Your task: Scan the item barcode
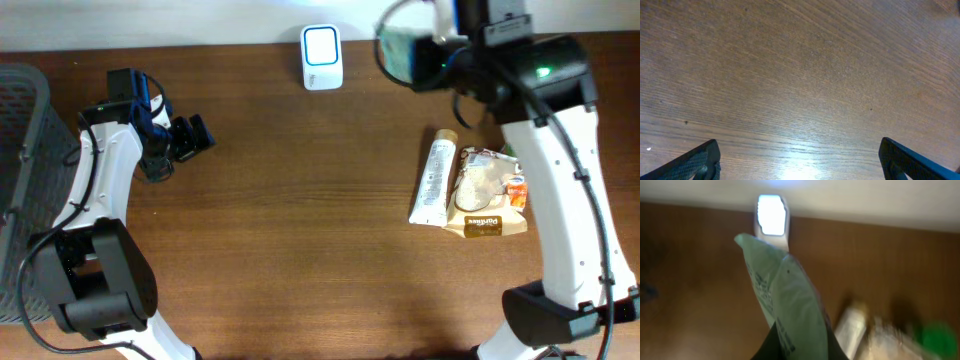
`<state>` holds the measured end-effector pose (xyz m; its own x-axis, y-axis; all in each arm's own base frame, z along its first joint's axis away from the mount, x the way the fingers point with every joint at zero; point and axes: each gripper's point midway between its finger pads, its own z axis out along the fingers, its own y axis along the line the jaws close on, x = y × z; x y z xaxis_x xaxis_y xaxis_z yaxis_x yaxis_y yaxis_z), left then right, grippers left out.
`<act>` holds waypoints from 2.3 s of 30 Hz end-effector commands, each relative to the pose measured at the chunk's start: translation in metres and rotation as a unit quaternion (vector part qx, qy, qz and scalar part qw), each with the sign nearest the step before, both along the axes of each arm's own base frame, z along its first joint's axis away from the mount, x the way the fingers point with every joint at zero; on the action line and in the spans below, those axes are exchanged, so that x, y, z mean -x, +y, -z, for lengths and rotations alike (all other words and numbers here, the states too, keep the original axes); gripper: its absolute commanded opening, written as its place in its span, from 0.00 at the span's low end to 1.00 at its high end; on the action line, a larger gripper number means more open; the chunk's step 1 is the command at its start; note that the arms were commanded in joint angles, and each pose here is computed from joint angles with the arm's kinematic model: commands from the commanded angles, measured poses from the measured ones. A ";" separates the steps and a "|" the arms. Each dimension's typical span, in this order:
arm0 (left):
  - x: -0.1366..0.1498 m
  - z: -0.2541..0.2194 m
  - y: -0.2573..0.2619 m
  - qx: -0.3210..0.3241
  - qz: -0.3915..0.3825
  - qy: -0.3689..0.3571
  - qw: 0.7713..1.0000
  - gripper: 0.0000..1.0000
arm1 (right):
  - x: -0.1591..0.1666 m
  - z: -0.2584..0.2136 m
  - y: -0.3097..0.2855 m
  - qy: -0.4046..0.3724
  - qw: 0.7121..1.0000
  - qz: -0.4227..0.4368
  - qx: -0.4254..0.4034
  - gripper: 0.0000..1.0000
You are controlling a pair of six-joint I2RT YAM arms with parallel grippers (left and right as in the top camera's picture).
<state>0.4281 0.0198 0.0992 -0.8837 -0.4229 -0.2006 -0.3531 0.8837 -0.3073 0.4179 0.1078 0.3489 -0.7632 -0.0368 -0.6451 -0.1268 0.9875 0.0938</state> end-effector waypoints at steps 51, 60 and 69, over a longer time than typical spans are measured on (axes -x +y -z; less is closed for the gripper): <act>-0.002 -0.008 0.001 -0.006 0.003 -0.012 1.000 0.99 | 0.184 0.103 -0.069 -0.502 0.864 -0.024 -0.020 0.98; -0.002 -0.008 0.001 -0.006 0.003 -0.012 1.000 0.99 | 0.174 0.191 -0.076 -0.391 0.921 -0.002 -0.010 0.98; -0.002 -0.008 0.002 -0.006 0.003 -0.012 1.000 0.99 | 0.174 0.191 -0.076 -0.391 0.921 -0.002 -0.009 0.98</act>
